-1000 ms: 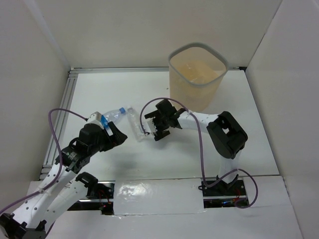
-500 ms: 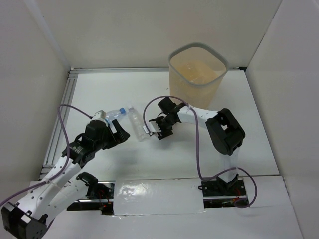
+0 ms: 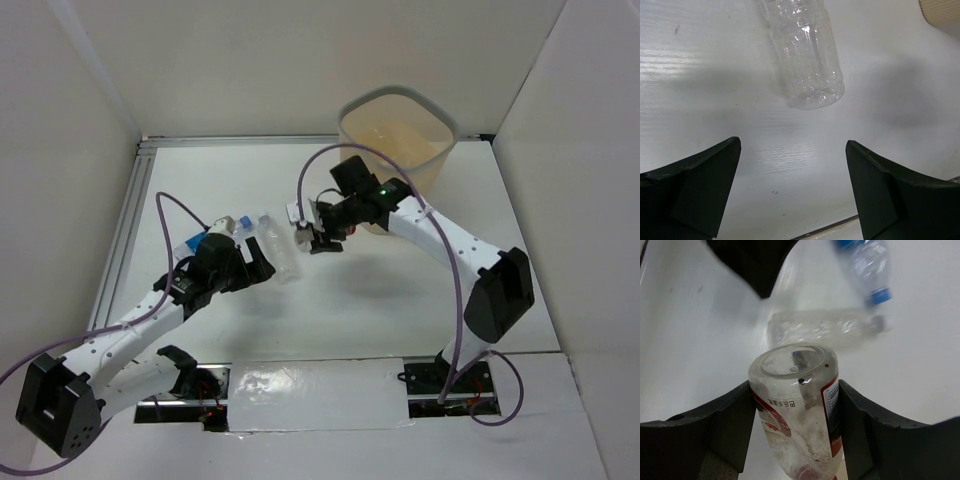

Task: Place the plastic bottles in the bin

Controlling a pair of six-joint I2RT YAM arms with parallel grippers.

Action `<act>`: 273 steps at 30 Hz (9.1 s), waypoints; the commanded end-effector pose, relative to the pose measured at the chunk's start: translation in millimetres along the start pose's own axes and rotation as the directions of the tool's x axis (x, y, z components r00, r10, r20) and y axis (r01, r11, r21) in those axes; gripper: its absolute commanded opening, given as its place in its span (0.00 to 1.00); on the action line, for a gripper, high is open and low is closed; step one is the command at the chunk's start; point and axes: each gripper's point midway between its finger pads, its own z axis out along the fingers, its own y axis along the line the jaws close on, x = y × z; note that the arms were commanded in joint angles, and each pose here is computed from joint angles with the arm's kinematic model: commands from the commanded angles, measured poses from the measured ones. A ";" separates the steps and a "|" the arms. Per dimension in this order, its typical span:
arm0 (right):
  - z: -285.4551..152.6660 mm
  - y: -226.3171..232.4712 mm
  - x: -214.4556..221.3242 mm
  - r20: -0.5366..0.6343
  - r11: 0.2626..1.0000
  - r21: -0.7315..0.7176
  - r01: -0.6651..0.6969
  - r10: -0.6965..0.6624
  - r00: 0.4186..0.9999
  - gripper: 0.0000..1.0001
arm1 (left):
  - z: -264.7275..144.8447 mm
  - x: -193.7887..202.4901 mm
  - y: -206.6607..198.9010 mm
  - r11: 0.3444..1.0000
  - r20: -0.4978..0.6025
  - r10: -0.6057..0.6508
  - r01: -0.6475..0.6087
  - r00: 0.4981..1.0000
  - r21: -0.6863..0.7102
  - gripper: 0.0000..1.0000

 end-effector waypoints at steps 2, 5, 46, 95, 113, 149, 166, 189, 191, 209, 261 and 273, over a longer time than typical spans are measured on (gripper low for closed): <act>-47.0 -33.1 -86.8 0.194 0.989 0.138 -0.050 0.023 0.981 0.11 | 0.3 -23.4 -20.6 0.998 0.075 0.041 -0.045 0.996 0.047 0.99; -77.7 -68.0 -118.9 0.245 0.948 0.315 -0.042 -0.038 0.969 0.10 | -4.2 -21.0 -27.4 0.996 0.082 0.031 -0.037 0.996 0.077 0.99; -227.9 -68.5 -11.3 0.415 0.704 0.513 -0.491 0.297 0.860 1.00 | 85.9 -18.5 -30.9 0.954 0.080 0.214 -0.191 0.973 -0.232 0.99; -166.6 132.4 74.9 0.164 0.796 0.423 -0.433 0.403 0.901 0.02 | -80.3 -159.1 -429.6 0.559 0.560 0.081 -0.503 0.825 0.660 0.22; -178.6 142.5 68.6 0.134 0.772 0.526 -0.357 0.340 0.931 0.44 | 28.6 -212.5 -455.7 0.787 0.681 0.014 -0.428 0.732 0.444 0.58; -175.4 130.0 91.6 0.142 0.732 0.557 -0.392 0.381 0.914 1.00 | -32.6 -191.6 -121.5 0.920 0.348 0.352 -0.389 0.869 0.040 0.70; -168.3 127.0 98.0 0.166 0.734 0.514 -0.445 0.423 0.891 1.00 | 58.8 -135.4 54.9 0.774 -0.256 0.511 -0.569 0.821 -0.278 0.85; -169.5 126.1 106.8 0.133 0.729 0.519 -0.446 0.447 0.885 1.00 | 107.1 -148.1 82.1 0.579 -0.318 0.639 -0.710 0.701 -0.402 0.97; -169.5 126.1 106.8 0.133 0.729 0.519 -0.446 0.447 0.885 1.00 | 110.3 -144.7 85.0 0.576 -0.330 0.635 -0.713 0.698 -0.399 0.97; -171.3 126.2 109.5 0.133 0.716 0.528 -0.457 0.461 0.877 1.00 | 138.7 -125.0 103.3 0.648 -0.394 0.547 -0.671 0.739 -0.360 0.75; -158.2 147.3 118.5 0.055 0.780 0.513 -0.357 0.385 0.921 0.11 | -33.7 -287.9 -411.9 0.335 0.373 -0.137 -0.311 0.918 0.889 0.36; -158.4 147.1 115.8 0.061 0.782 0.515 -0.351 0.375 0.925 0.34 | 15.0 -288.0 -406.4 0.550 0.495 -0.085 -0.373 0.865 0.747 0.43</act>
